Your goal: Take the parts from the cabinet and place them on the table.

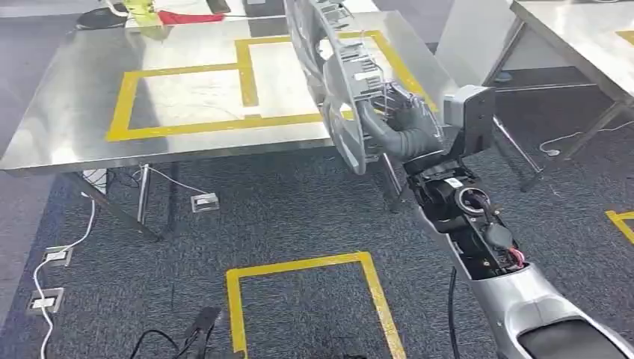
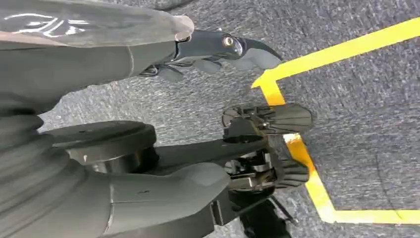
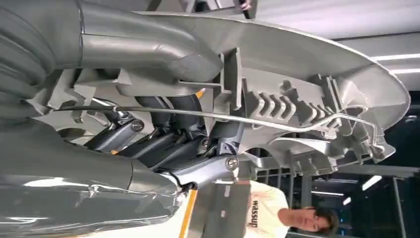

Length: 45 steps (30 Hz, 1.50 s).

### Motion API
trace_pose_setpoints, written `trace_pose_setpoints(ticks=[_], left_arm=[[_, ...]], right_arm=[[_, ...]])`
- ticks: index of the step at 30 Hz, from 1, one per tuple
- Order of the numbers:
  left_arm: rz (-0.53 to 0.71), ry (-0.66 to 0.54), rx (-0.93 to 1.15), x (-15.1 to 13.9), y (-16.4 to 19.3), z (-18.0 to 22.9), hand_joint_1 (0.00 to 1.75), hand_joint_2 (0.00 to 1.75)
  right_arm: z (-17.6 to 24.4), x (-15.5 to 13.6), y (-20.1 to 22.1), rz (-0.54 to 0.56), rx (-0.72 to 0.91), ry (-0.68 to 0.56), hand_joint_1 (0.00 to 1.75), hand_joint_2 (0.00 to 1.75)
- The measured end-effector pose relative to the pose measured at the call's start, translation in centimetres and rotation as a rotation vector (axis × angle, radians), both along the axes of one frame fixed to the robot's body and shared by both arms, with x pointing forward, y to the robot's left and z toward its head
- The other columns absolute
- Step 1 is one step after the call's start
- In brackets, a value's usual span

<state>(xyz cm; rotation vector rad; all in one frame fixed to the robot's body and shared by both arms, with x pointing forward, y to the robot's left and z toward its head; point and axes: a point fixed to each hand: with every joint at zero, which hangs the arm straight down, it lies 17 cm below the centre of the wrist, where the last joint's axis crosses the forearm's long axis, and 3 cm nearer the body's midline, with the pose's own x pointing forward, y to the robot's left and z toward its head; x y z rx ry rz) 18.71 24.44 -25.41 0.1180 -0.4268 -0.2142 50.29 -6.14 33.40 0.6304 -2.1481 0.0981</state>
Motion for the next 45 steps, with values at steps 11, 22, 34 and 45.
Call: trace_pose_setpoints(ticks=[11,22,34,45], left_arm=[[0.0,0.001,0.0,-0.1,0.03,-0.03,0.0,1.75],[0.001,0.0,0.001,0.12,0.06,0.03,0.0,1.75],[0.0,-0.001,-0.004,0.21,-0.21,0.07,0.0,1.75],[-0.001,0.0,-0.004,0.16,-0.24,0.06,0.0,1.75]], right_arm=[[0.08,-0.05,0.02,-0.001,-0.002,-0.004,1.75,1.75],[0.09,-0.06,0.04,0.0,-0.002,-0.004,1.75,1.75],[0.03,-0.08,0.18,0.003,-0.007,-0.005,1.75,1.75],[-0.1,-0.02,0.19,0.003,-0.011,-0.003,1.75,1.75]])
